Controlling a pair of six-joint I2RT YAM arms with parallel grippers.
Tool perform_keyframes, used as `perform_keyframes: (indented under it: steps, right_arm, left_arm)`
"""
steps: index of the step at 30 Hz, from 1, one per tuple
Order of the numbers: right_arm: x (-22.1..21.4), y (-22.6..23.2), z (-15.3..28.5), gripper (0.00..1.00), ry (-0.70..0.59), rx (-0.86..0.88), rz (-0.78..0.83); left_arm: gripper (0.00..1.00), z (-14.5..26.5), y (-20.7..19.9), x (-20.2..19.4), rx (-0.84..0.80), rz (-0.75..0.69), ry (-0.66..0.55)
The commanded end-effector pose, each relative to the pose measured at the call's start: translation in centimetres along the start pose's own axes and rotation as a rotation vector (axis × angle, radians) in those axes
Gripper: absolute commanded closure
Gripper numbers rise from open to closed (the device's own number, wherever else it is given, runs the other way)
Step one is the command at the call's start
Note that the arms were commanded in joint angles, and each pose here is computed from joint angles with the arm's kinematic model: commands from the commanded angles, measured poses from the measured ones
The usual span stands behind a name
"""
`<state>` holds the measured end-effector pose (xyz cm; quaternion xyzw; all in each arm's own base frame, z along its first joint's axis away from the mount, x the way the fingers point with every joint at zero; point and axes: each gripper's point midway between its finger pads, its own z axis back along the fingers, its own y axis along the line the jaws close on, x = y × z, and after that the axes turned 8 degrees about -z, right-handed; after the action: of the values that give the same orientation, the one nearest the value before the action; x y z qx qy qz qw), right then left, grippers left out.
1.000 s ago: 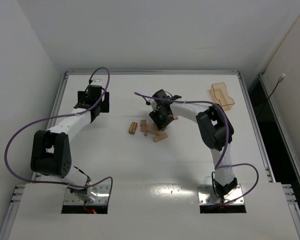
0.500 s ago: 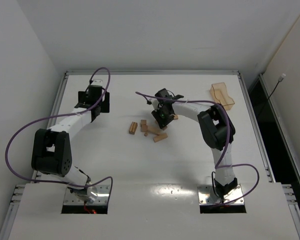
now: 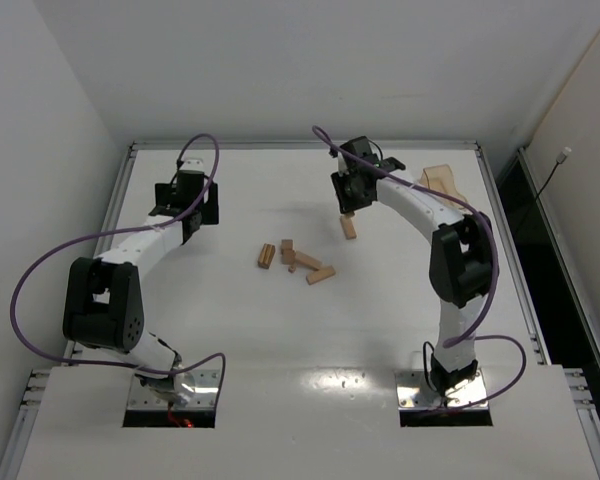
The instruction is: Build the wood block tower
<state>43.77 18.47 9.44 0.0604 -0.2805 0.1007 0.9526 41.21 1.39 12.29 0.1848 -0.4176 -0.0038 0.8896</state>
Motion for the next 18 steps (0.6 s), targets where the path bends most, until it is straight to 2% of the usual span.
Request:
perform_keyframes:
  steps: [1,18]
  right_arm:
    - [0.2,0.1,0.0,1.00,0.006,-0.003,-0.052]
    - [-2.3,-1.8,-3.3,1.00,0.114,0.027,-0.154]
  left_arm:
    - [0.01,0.2,0.3,2.0,0.017,0.034,-0.047]
    - [0.01,-0.5,0.3,3.1,0.027,0.027,-0.055]
